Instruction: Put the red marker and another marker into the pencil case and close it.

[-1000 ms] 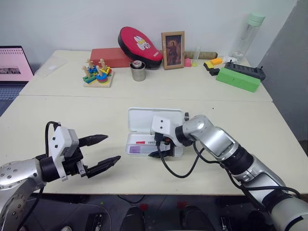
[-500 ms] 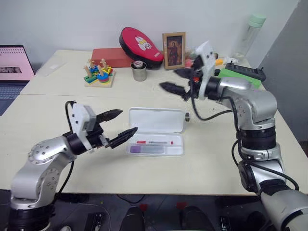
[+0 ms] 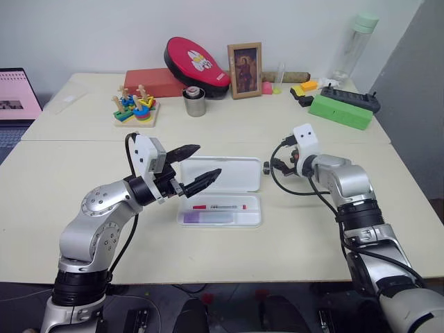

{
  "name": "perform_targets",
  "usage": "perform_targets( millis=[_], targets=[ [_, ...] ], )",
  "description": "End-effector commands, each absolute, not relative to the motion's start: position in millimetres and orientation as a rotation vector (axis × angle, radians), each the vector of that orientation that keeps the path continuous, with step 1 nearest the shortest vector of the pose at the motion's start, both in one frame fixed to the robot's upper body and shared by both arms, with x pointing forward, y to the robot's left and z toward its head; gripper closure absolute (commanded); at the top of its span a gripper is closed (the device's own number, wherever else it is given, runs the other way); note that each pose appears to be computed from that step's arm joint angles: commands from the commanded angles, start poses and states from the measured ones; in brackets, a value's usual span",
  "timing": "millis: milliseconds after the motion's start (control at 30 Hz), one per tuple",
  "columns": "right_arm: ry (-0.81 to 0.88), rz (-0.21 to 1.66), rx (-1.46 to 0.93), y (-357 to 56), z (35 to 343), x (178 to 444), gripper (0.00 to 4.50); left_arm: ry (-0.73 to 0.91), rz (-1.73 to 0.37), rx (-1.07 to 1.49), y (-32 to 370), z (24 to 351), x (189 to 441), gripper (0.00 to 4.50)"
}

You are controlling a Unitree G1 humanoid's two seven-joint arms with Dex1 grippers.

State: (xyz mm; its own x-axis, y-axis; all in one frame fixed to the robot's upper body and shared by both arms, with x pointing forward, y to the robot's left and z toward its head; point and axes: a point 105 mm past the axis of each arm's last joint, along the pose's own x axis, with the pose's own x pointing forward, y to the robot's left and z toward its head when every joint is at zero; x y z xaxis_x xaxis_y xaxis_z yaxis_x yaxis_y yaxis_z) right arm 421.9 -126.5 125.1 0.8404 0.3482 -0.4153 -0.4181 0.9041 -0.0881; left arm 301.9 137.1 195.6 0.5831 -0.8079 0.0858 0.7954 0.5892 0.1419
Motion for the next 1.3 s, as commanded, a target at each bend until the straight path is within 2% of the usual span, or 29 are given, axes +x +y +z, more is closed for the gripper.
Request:
perform_targets(
  millis=[33,433,667,1033,1067,1300],
  targets=[
    [0.361,0.399,-0.171,-125.3,132.9,425.8,0.03,-0.205,-0.951,0.119,133.9,207.3,298.9,0.0],
    [0.44,0.413,-0.211,-114.1,98.8,423.6,0.03,-0.205,-0.953,0.113,132.3,205.4,295.1,0.0],
    [0.444,0.398,-0.191,-114.8,97.7,423.7,1.44,-0.206,-0.951,0.11,132.8,205.1,294.1,0.0],
    [0.427,0.392,-0.187,-115.9,101.5,425.0,4.07,-0.224,-0.952,0.097,131.5,209.6,296.0,0.0],
    [0.422,0.389,-0.185,-116.7,103.0,425.7,4.21,-0.227,-0.951,0.095,131.3,210.2,296.2,0.0],
    [0.323,0.39,-0.158,-126.3,130.0,432.4,4.21,-0.237,-0.952,0.081,129.0,213.8,297.4,0.0]
  ],
)
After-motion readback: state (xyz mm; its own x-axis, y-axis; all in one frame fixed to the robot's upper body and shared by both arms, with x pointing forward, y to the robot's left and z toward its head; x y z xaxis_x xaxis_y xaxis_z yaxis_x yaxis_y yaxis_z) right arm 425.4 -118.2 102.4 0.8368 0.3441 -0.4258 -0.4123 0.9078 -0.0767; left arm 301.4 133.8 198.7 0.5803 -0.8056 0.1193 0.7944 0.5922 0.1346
